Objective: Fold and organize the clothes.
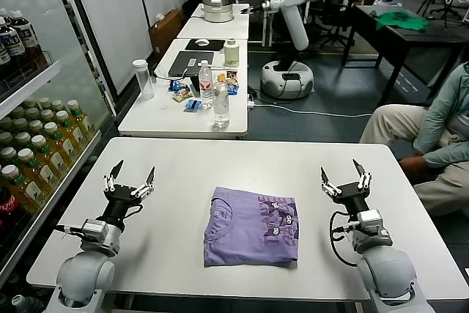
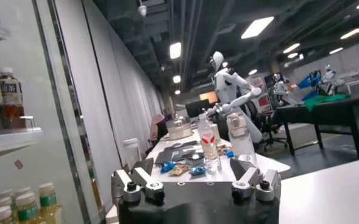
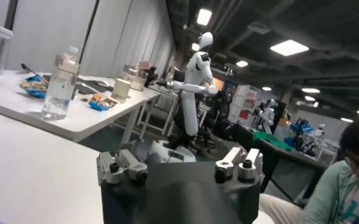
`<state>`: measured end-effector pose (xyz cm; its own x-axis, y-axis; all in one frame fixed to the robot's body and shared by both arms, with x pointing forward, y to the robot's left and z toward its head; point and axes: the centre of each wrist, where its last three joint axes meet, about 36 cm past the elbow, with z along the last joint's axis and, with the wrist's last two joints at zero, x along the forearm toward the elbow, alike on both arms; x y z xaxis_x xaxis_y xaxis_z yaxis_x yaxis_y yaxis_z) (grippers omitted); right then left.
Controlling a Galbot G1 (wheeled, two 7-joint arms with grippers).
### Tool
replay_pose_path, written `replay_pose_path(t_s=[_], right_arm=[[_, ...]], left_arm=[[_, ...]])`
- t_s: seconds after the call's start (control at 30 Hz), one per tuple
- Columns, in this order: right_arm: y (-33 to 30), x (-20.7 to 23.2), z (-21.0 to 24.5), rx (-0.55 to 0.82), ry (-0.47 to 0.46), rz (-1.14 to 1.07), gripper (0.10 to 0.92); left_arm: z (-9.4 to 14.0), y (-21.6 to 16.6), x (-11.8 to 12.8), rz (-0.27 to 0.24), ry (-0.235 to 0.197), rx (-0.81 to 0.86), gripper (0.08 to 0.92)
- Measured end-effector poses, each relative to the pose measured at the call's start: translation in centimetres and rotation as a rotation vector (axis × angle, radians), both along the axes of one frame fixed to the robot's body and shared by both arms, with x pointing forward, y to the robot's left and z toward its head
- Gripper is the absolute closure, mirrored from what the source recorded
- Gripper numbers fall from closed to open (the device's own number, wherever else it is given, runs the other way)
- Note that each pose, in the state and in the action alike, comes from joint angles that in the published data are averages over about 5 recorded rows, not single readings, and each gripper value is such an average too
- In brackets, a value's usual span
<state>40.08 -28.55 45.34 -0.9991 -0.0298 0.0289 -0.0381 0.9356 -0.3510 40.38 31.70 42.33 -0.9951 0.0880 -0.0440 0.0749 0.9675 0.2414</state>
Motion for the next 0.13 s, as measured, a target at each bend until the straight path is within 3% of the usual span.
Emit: replay_pose_path(t_s=[0.13], right_arm=[[-0.06,0.27,-0.06,-0.005,-0.003,-0.002,0.2]], left_arm=[[-0.04,0.03,0.41,0.006,-0.003,0.0,0.177]])
